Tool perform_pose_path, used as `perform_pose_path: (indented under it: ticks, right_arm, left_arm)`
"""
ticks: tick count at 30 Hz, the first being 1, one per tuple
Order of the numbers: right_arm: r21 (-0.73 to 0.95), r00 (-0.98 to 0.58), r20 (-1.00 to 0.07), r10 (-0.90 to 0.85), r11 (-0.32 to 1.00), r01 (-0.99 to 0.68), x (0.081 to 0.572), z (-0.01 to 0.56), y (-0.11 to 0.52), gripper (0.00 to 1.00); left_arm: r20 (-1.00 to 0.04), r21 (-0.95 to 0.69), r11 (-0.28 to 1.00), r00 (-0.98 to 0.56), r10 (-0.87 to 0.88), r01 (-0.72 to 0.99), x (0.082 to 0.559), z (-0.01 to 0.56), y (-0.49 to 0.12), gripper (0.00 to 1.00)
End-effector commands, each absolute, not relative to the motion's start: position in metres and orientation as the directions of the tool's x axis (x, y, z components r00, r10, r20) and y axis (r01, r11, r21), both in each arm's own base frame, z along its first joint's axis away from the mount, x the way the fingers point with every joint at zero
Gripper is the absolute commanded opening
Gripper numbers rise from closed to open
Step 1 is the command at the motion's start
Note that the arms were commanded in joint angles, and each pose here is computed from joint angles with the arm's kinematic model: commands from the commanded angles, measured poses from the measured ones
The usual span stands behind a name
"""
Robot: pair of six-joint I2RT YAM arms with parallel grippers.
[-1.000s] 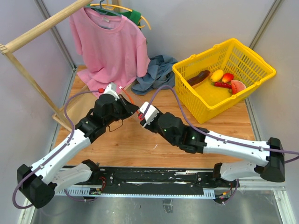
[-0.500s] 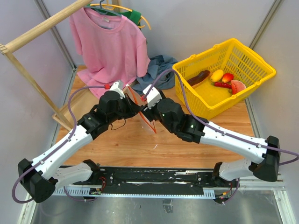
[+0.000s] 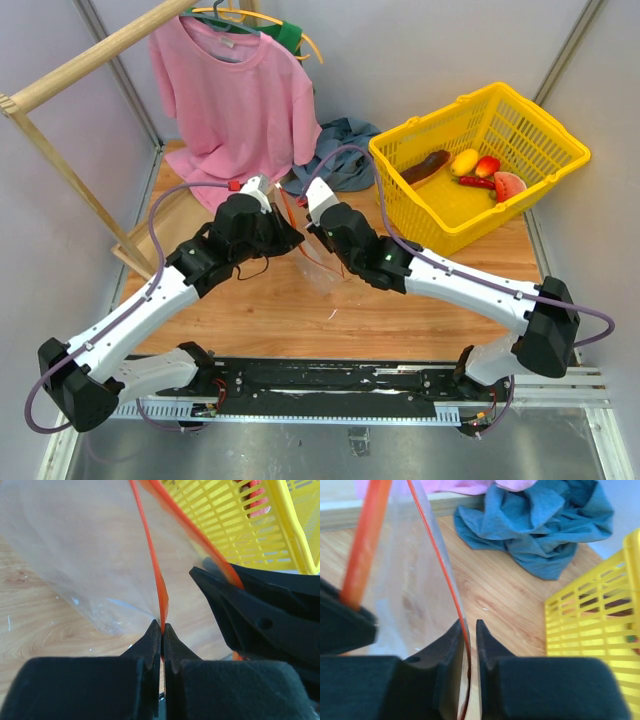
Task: Place the food in the zip-top bag and seal the zipper
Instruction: Open the zipper of the food storage bag.
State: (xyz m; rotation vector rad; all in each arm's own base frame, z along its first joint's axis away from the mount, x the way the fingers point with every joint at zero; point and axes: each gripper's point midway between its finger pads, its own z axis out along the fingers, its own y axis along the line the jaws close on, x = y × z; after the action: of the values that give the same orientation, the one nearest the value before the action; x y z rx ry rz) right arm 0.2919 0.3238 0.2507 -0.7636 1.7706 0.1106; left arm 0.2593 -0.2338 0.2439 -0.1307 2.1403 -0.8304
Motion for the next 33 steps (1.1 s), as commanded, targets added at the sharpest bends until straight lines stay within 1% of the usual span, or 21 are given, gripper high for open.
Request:
perform_pose_path:
  ticks: [1, 3, 5, 9, 12, 15, 17, 19, 21, 23, 27, 33]
  right_arm:
    - [-0.373, -0.16, -0.872, -0.462, 0.84, -0.395, 0.307, 0.261, 0.293, 0.09]
    - [-0.396, -0.161, -0.868, -0.469, 0.851, -0.344, 0.309, 0.267, 0.282, 0.04]
    - [-0.412, -0.167, -0.864, -0.474, 0.859, -0.304, 0.31, 0.272, 0.273, 0.01]
    - [-0.423, -0.185, -0.865, -0.466, 0.877, -0.229, 0.31, 0.281, 0.256, 0.01]
    - [-0.418, -0.203, -0.864, -0.461, 0.881, -0.22, 0.31, 0.28, 0.249, 0.01]
    - [-0.409, -0.201, -0.866, -0.459, 0.879, -0.244, 0.309, 0.276, 0.252, 0.01]
    - [-0.363, -0.204, -0.882, -0.425, 0.888, -0.282, 0.307, 0.273, 0.261, 0.01]
    - [-0.289, -0.216, -0.904, -0.369, 0.9, -0.327, 0.303, 0.27, 0.275, 0.01]
    - [-0.23, -0.228, -0.92, -0.319, 0.91, -0.345, 0.3, 0.267, 0.284, 0.01]
    - [-0.192, -0.235, -0.931, -0.281, 0.92, -0.342, 0.299, 0.266, 0.29, 0.01]
    - [-0.144, -0.232, -0.948, -0.219, 0.943, -0.301, 0.298, 0.268, 0.294, 0.01]
    - [-0.102, -0.221, -0.962, -0.163, 0.96, -0.261, 0.298, 0.271, 0.296, 0.01]
  left_arm:
    - [-0.687, -0.57, 0.794, -0.653, -0.318, 0.212, 0.252, 0.262, -0.229, 0.0]
    - [-0.694, -0.533, 0.826, -0.654, -0.302, 0.183, 0.25, 0.26, -0.218, 0.0]
    - [-0.699, -0.498, 0.853, -0.654, -0.289, 0.155, 0.247, 0.256, -0.207, 0.0]
    - [-0.716, -0.402, 0.911, -0.653, -0.249, 0.094, 0.242, 0.253, -0.181, 0.0]
    - [-0.745, -0.327, 0.945, -0.621, -0.241, 0.025, 0.245, 0.259, -0.158, 0.0]
    - [-0.767, -0.337, 0.942, -0.581, -0.272, 0.004, 0.25, 0.268, -0.154, 0.02]
    - [-0.764, -0.384, 0.923, -0.573, -0.297, 0.033, 0.255, 0.269, -0.167, 0.11]
    - [-0.746, -0.434, 0.899, -0.583, -0.321, 0.061, 0.26, 0.264, -0.182, 0.18]
    - [-0.725, -0.481, 0.873, -0.599, -0.341, 0.085, 0.264, 0.26, -0.198, 0.2]
    - [-0.703, -0.529, 0.843, -0.61, -0.367, 0.103, 0.268, 0.259, -0.212, 0.21]
    - [-0.66, -0.606, 0.782, -0.64, -0.393, 0.145, 0.271, 0.258, -0.238, 0.34]
    - [-0.634, -0.647, 0.749, -0.646, -0.425, 0.142, 0.273, 0.256, -0.253, 0.5]
